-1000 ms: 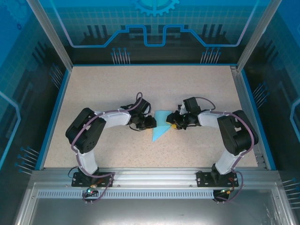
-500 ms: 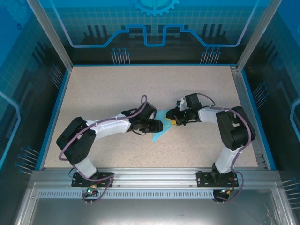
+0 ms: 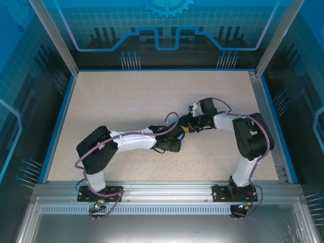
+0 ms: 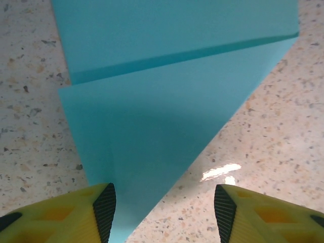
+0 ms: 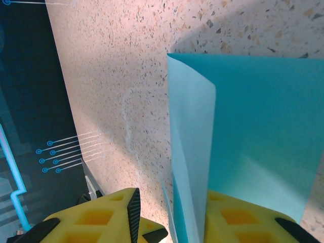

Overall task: Fold a paper plane with a square sheet of paper (pick it up from the middle)
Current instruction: Fourth fold the wing at the center of the table.

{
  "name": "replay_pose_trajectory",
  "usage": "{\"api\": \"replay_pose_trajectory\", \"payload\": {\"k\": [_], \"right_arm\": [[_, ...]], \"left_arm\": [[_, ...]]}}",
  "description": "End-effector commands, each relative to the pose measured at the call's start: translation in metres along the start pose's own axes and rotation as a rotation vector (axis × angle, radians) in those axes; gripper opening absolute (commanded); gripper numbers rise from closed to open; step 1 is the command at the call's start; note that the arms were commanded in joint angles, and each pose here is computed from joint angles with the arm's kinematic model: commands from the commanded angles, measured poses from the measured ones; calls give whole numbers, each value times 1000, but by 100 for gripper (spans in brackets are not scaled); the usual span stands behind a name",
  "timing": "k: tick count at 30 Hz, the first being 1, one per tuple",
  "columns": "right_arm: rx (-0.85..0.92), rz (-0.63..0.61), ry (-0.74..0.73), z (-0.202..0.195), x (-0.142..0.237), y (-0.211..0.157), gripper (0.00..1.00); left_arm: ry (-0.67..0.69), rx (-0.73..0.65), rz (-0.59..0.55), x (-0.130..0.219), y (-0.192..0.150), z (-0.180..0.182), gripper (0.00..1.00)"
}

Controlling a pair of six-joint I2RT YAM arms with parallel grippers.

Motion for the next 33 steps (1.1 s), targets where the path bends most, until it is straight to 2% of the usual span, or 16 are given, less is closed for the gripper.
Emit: {"api": "replay_pose_trajectory", "payload": {"k": [1,11,33], "right_arm": [[-5,27,22,2,1,0,34],[-6,27,17,2,3,-1,33],[-5,24,6,5,2,1,32]], "left_arm": [[80,9,-24,-1,0,8,57],[129,-9,-44,-7,-4,9,55],[184,-40,-51,-8,-9,13,33]]}}
Point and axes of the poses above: each hand's point on the last joint's axis, 136 mm out from that joint toward the fingers, its own x axis back along the fingers, its own z axis along the line the jaws close on, y = z × x, the point moved 2 cm from there along x, back along the fingers, and after that the axes turned 3 degrees about -x, right-handed, at the moved point
